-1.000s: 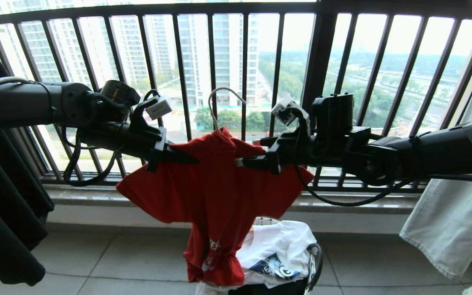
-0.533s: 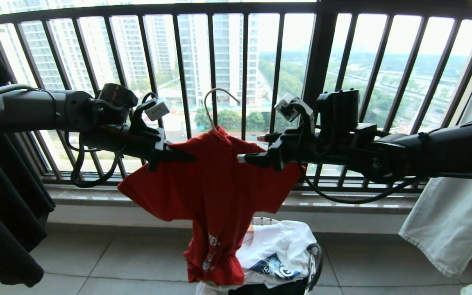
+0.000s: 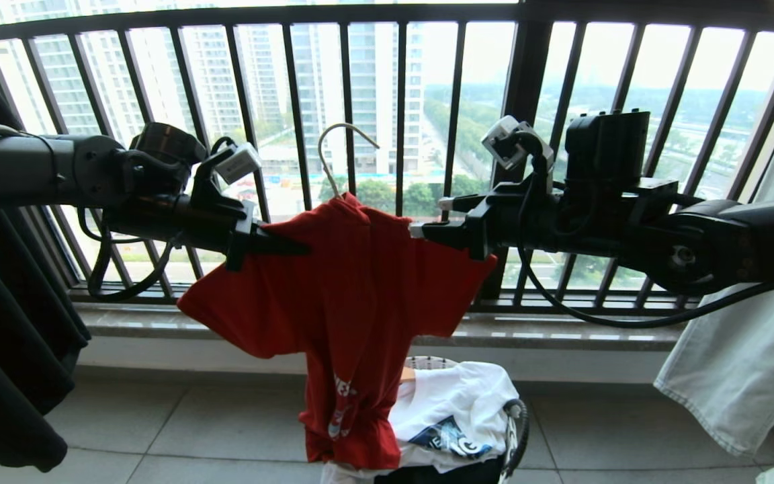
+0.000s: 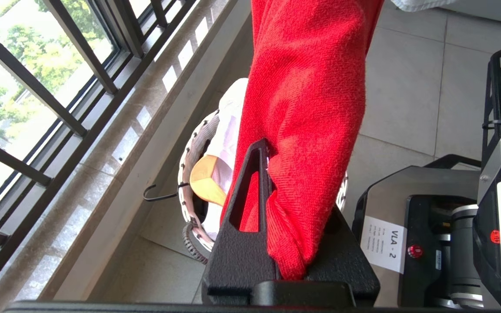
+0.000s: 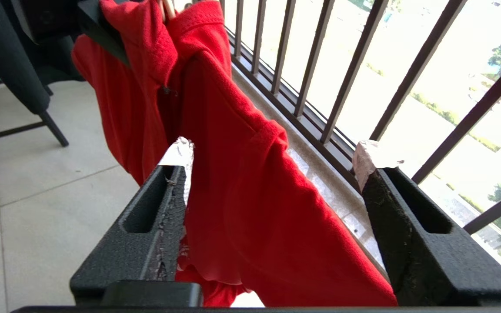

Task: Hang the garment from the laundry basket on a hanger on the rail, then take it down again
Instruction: Hang the clothes rack on the clothesline

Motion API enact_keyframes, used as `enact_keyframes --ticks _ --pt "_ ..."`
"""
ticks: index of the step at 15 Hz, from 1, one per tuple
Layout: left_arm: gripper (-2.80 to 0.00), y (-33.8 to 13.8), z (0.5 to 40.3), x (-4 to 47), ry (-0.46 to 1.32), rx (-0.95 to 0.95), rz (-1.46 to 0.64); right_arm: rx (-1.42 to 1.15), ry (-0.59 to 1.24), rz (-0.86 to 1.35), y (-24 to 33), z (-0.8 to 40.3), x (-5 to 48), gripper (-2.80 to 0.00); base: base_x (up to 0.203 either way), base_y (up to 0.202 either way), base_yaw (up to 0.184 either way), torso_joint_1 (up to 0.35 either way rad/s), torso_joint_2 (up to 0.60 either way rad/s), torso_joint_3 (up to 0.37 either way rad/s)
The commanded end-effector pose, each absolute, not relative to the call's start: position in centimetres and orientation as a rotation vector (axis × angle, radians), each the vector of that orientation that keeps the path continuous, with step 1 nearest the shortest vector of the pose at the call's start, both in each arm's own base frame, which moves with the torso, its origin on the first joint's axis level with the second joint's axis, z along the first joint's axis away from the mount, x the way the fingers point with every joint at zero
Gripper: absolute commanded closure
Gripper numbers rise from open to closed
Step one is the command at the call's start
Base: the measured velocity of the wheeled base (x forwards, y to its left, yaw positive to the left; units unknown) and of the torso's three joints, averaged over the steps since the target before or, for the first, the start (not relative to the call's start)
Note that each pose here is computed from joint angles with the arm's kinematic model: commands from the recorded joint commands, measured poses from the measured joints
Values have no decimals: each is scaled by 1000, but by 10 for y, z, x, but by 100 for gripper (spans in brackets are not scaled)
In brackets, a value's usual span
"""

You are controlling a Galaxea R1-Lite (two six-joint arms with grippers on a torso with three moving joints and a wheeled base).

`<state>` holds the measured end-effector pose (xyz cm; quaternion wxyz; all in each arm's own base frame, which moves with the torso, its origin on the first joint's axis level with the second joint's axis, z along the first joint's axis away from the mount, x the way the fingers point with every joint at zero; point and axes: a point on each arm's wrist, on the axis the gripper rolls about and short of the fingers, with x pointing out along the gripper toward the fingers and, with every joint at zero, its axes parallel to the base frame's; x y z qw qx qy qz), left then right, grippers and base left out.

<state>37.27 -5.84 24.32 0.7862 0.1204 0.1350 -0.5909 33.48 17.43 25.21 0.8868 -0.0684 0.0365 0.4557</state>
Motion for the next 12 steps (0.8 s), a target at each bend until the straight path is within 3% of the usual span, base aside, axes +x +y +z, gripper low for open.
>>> enact_keyframes --ticks 1,6,12 --pt "0 -56 253 359 283 255 -1271 -109 15 953 172 281 306 0 0 0 0 0 0 0" --pt "0 -43 269 338 304 203 -1224 -43 -29 740 157 310 266 0 0 0 0 0 0 0" --pt "0 -14 278 309 346 107 -1138 -67 63 471 120 295 219 0 0 0 0 0 0 0"
